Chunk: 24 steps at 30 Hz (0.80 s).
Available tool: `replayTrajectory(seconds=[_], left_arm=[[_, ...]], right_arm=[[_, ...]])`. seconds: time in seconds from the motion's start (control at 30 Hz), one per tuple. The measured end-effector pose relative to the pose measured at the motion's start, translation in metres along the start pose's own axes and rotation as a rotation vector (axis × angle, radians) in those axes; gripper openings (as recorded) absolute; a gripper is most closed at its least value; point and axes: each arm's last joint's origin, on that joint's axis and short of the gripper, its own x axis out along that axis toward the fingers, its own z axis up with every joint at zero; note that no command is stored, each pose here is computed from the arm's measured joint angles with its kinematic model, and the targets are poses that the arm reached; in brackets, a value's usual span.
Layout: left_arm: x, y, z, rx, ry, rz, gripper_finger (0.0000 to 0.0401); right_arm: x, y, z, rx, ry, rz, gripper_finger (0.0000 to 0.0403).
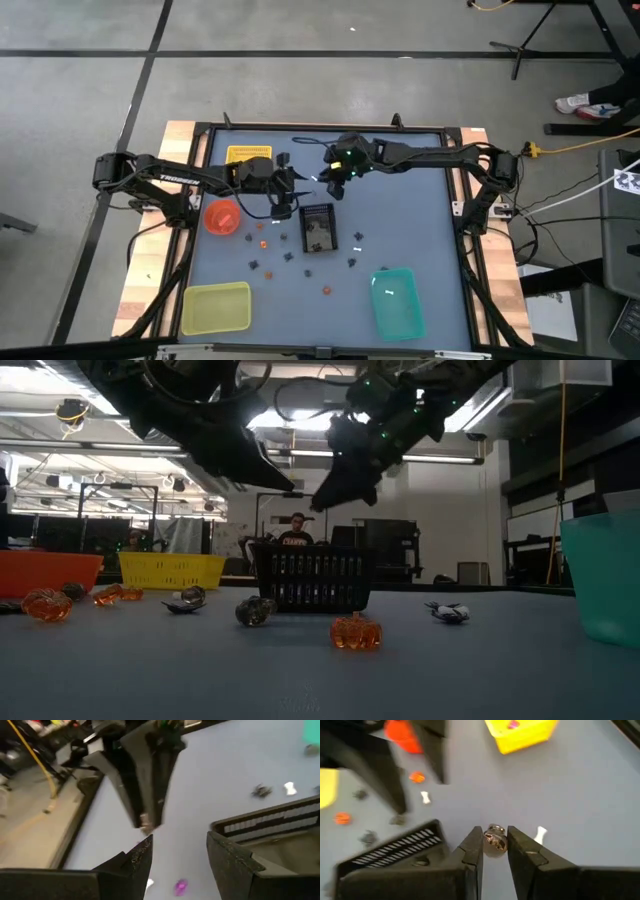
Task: Sort Halloween decoration
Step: Put the black skull toy into the bottom yellow bin
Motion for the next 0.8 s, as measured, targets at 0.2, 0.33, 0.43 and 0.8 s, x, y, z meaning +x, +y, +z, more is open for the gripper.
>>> replayTrajectory(seconds=[0.2,0.33,0.43,0.8], left_arm=[[0.000,0.002,0.004,0.062,-0.028,0.046,0.0169],[0.000,0.001,0.005,0.101,-0.034,0.042,0.0169],[0.000,-0.001,0.007,0.119,-0.047,0.041,0.0169],[-0.001,0.001,0.014,0.126,-0.119,0.071,0.0169]], right_arm=[[-0.003,0.004,0.010,-0.011,-0.026,0.090,0.0064],[-0.005,0.005,0.016,-0.016,-0.044,0.096,0.0064],[-0.006,0.007,0.020,-0.025,-0.067,0.131,0.0064],[-0.008,0.010,0.028,-0.042,-0.136,0.228,0.0064]])
